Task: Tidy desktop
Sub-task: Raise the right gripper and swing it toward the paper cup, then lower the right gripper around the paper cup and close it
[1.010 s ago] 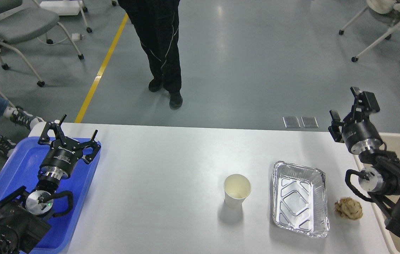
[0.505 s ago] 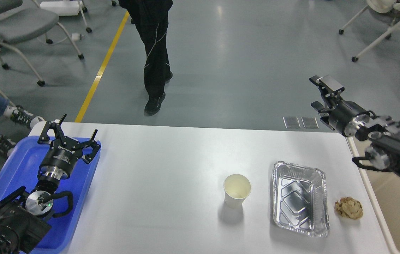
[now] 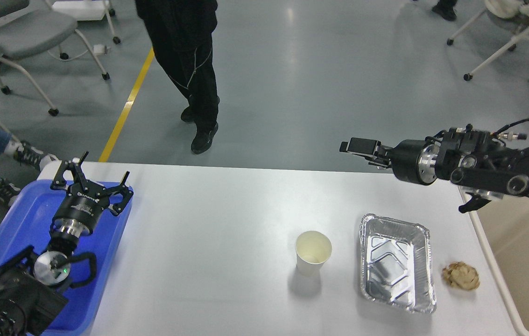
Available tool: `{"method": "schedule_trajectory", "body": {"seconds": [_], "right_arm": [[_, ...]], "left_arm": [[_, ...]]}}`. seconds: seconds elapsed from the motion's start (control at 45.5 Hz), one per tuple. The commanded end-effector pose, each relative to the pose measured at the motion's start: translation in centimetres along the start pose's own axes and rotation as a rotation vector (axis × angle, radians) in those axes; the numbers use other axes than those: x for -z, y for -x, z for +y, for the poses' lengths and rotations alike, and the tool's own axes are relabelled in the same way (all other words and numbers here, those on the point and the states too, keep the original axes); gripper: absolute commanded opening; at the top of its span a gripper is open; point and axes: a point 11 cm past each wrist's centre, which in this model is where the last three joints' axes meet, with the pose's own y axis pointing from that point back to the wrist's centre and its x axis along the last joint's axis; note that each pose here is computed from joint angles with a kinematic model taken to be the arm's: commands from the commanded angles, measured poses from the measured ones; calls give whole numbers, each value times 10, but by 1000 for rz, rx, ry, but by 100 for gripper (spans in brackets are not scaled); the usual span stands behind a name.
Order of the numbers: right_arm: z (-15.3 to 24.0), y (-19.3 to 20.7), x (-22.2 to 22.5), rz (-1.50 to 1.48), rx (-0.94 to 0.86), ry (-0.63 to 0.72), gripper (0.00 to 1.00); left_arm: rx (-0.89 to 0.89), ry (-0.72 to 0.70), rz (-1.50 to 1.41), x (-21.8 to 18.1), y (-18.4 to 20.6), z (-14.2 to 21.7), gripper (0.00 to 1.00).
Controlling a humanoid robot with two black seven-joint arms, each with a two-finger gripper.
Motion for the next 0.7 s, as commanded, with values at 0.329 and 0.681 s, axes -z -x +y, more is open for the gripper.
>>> {"method": "schedule_trajectory", "body": {"seconds": [0.329, 0.681], "right_arm": [[-41, 79, 27, 178, 293, 84, 100], [-59, 120, 5, 144, 289, 97, 99]], "left_arm": [[0, 0, 0, 0, 0, 0, 100], [0, 0, 0, 0, 0, 0, 100]]}}
